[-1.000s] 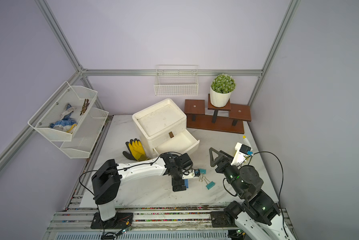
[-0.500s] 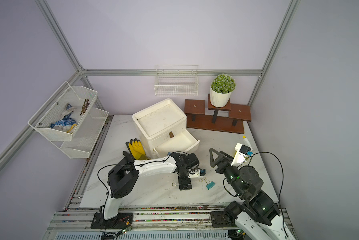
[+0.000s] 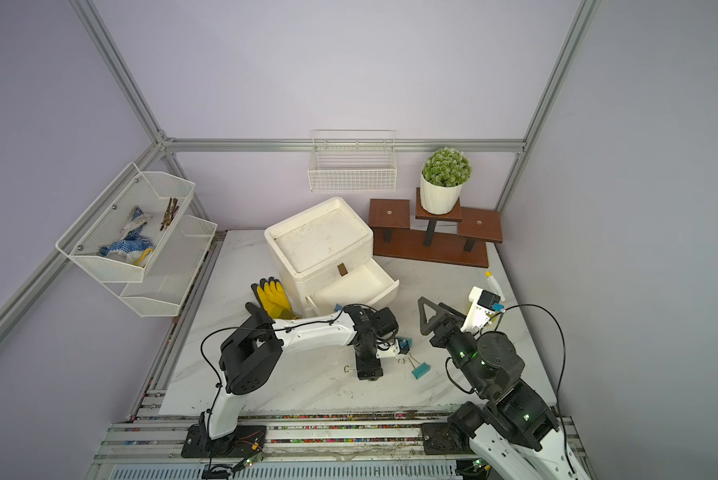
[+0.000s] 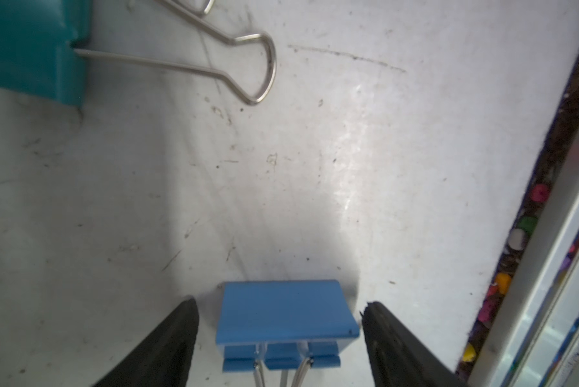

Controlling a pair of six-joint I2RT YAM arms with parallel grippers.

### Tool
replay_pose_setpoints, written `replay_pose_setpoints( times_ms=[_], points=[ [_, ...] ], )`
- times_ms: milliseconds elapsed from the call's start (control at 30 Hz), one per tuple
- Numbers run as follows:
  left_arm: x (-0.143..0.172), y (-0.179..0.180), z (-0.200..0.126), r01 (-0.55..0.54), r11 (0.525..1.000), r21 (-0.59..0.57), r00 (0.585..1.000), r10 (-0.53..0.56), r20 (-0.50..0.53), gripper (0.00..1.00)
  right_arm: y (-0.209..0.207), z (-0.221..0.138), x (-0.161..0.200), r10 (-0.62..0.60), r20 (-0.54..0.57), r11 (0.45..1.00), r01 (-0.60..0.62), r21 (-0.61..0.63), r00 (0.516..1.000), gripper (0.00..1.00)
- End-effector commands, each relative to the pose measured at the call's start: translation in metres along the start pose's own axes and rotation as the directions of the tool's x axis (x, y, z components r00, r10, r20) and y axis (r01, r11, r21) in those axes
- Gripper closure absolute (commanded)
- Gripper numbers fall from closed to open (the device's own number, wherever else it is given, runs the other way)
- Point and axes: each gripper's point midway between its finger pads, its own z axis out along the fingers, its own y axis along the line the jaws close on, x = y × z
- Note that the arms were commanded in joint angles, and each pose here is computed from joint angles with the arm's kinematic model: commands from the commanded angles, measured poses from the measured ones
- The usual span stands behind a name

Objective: Put the binder clips in the drawer according to color
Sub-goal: Pick up the binder clip at the center of the board.

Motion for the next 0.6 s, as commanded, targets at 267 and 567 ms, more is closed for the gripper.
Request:
replay_pose_setpoints(
  times_ms=[267, 567],
  points=[
    [-0.005, -0.001, -0.008, 0.001, 1.000, -0.006, 1.000, -0.001, 0.019, 0.45, -0.008, 0.003, 0.006, 0.001, -0.011, 1.000, -0.001, 0.020, 1.000, 0.23],
    [-0.047, -0.009, -0.084, 0.062, 0.994, -0.088, 0.987, -0.048, 0.155, 0.49, -0.005, 0.001, -0.001, -0.008, 0.011, 1.000, 0.008, 0.026, 1.000, 0.24]
  ],
)
